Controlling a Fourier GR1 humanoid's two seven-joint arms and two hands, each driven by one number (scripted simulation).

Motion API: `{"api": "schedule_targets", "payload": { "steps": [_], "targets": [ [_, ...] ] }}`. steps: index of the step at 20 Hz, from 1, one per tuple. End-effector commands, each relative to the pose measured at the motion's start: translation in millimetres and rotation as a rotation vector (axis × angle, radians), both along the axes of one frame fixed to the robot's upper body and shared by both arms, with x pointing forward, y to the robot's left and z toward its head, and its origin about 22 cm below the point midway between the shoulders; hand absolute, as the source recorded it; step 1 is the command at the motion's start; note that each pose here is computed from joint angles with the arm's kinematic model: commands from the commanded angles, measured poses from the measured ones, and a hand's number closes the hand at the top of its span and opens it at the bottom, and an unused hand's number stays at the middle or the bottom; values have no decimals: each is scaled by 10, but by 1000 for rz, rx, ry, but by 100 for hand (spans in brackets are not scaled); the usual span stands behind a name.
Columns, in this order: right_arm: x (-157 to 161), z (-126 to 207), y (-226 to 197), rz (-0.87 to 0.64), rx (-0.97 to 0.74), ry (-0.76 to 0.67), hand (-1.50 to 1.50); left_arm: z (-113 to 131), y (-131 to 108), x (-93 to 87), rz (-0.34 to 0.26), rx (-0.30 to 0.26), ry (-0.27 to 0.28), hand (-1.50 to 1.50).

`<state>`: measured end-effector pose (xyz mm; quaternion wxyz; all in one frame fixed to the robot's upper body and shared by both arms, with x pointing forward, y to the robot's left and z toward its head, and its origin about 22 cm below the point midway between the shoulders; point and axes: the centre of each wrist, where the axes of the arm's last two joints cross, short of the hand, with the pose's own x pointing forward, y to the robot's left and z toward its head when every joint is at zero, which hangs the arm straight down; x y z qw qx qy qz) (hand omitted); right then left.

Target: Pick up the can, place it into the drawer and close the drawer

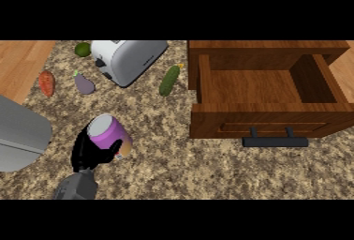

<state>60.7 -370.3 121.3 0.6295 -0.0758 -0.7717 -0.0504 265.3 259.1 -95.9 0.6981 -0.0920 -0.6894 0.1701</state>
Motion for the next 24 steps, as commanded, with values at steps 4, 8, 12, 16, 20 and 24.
{"api": "schedule_targets", "payload": {
  "steps": [4, 8, 12, 16, 20, 24],
  "targets": [
    [22, -96, -18, -6, 6, -20, -150, 366, -262, 236, -77, 8, -48, 150],
    [5, -117, 33, -24, -6, -23, -150, 600, -378, 332, -68, 9, -72, 150],
    [-83, -63, -111, -5, 14, -32, -150, 863, -496, 409, -67, 52, -114, 150],
    [-111, -40, 0, -15, 0, -8, -150, 1244, -805, 641, -108, 98, -146, 150],
    [83, -85, -77, -4, 10, -12, -150, 1644, -811, 644, -101, 115, -176, 150],
    [-116, -6, 55, -22, 33, -29, -150, 1941, -854, 652, -105, 115, -146, 150]
  ]
}}
